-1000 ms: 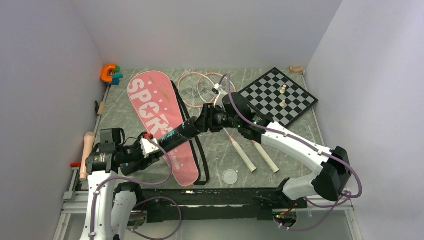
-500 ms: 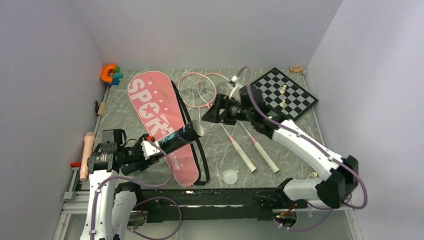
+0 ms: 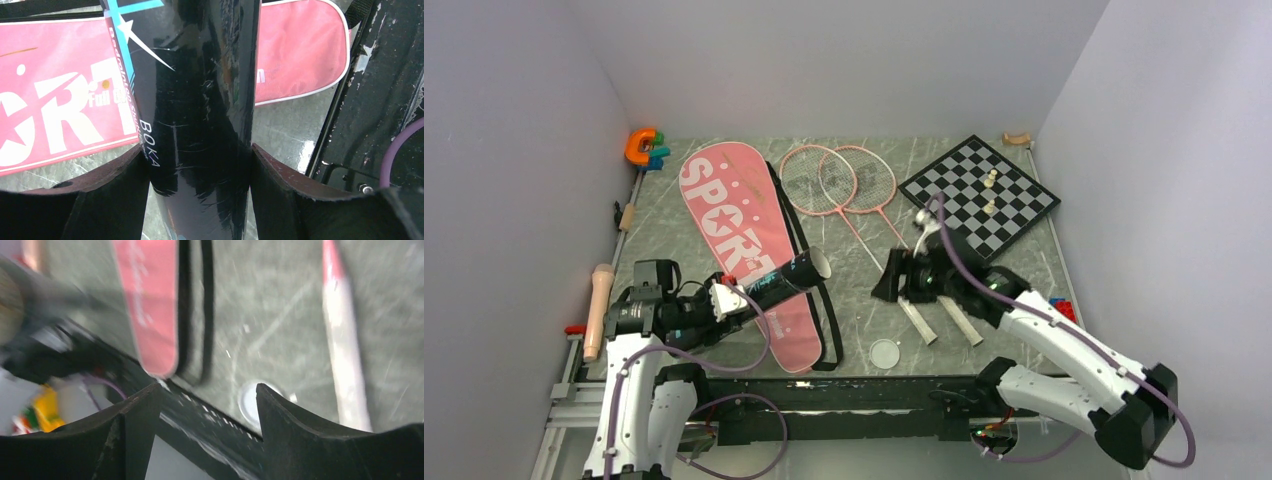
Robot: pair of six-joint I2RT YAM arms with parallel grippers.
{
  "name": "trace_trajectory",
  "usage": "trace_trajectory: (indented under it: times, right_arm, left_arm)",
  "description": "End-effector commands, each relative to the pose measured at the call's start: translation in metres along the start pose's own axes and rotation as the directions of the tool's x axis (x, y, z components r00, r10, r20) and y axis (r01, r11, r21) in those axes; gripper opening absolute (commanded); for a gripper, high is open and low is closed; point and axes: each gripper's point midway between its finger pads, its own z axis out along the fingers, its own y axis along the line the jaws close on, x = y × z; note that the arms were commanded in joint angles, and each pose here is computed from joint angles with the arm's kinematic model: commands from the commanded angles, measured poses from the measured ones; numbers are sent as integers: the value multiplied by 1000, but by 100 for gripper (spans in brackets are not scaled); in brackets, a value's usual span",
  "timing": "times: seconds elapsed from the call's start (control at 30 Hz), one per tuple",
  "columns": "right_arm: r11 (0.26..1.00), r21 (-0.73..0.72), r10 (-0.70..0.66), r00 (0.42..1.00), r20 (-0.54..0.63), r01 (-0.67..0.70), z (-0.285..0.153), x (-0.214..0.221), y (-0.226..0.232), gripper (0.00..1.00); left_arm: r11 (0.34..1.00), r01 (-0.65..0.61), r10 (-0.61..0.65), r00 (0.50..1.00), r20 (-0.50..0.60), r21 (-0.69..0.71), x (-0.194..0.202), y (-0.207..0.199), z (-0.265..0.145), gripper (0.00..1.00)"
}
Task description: Pack up the badminton gear
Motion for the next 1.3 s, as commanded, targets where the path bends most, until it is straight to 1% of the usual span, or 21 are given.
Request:
trace_trajectory:
  times: [0.0,0.07,0.27,0.5,0.77,0.97,1.1,1.27]
  right_arm:
    - [989,141,-39,994,-103,53,16,60,-23,71]
    - [983,170,-45,991,-128,67,22,73,-25,69]
    - [969,195,-117,977,-179,152,35,105,-23,64]
    - [945,246,-155,959,-239,214,54,147,-30,59]
    - [913,297,-200,943,-267,278,68,167,-39,50]
    - [906,308,-201,935,-293,292,77,182,-45,39]
    - [899,317,-202,928,-313,303,81,188,-50,33]
    - [893,323,-216,927,-306,314,76,182,-47,16]
  left_arm:
    - [997,-69,68,997,42,22,-7,-2,2,0]
    - [997,-79,78,997,27,18,-2,-2,3,0]
    - [996,-84,85,996,-25,26,10,-4,3,0]
    - [988,-156,157,984,-82,19,27,-6,4,0]
    - [986,-167,169,982,-85,23,28,-5,4,0]
    - [984,-176,177,980,-87,16,30,-3,6,0]
    - [985,-171,171,983,-70,12,26,0,8,0]
    - [985,-173,174,984,-47,17,23,-1,9,0]
